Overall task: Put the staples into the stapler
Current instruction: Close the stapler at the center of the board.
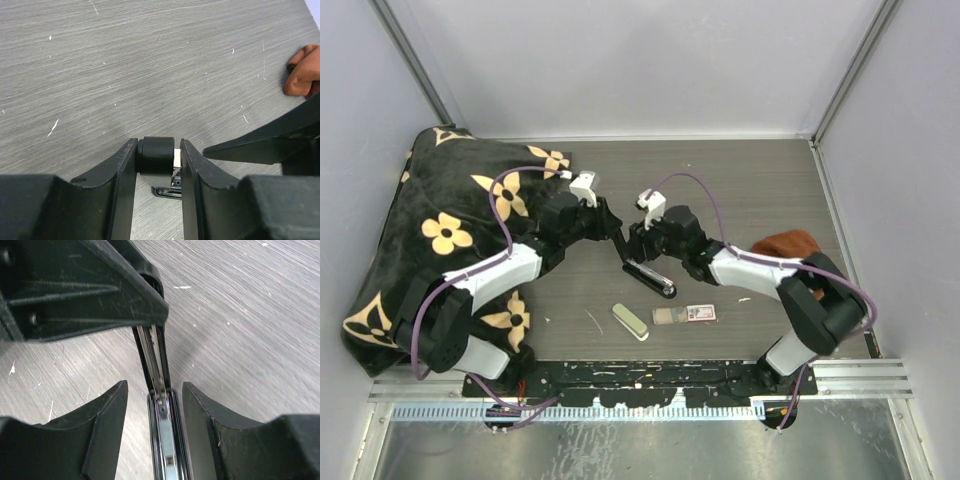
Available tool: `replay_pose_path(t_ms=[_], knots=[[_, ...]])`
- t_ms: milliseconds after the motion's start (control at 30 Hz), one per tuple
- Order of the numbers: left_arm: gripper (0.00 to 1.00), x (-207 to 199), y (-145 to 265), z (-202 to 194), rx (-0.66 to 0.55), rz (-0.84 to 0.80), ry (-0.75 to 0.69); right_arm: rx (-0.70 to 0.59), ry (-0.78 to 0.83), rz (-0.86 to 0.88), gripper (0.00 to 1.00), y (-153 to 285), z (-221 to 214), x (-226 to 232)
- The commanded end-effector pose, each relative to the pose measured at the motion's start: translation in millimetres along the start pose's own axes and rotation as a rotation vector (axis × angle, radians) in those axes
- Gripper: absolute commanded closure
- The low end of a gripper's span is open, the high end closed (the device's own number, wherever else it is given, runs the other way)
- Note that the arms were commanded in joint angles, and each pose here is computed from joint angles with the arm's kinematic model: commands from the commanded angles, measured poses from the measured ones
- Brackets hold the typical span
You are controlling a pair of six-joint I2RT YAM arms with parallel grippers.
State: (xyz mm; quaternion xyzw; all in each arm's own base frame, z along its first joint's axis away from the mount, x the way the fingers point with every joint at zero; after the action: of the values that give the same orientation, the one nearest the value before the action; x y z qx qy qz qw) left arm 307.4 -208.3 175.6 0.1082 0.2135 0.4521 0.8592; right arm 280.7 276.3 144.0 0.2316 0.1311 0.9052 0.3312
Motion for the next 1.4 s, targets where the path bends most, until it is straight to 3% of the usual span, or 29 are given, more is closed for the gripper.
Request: replay_pose_path(t_ms=[0, 233, 367, 667, 833, 1100, 1367], knots=[[0.98, -9, 10, 13, -0.058, 0.036, -0.137, -0.058, -0.05, -0.102, 0.46, 36, 3, -1], [0.98, -32, 14, 4, -0.043, 0.057, -0.264, -0.014, -0.137, -0.19, 0.43, 79, -23, -2], [0.98, -42, 12, -3, -0.014, 0.074, -0.331, 0.004, -0.18, -0.134, 0.34, 94, -45, 3], [0.98, -65, 11, -15, 0.015, 0.089, -0.456, -0.002, -0.187, -0.116, 0.34, 106, -82, -1], [0.98, -77, 10, -26, 0.034, 0.086, -0.508, 0.009, -0.189, -0.147, 0.44, 103, -91, -7], [0.99, -99, 8, -42, 0.066, 0.086, -0.59, 0.012, -0.186, -0.157, 0.49, 97, -91, -7], [0.99, -116, 4, -56, 0.092, 0.112, -0.661, 0.031, -0.209, -0.186, 0.62, 91, -93, -10]])
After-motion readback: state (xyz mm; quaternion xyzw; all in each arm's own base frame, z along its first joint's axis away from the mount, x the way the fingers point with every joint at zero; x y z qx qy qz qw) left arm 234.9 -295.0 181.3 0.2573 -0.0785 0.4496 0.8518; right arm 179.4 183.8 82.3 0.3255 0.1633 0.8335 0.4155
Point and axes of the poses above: each gripper's point midway between its finger pads, its own y axis back along the fingers, its own x axis along the line the jaws close on, z = x × y, the point moved 7 cm from there along y, back along the fingers, and after that the axes turned 8 degrees about -y, right-handed, at the moved point
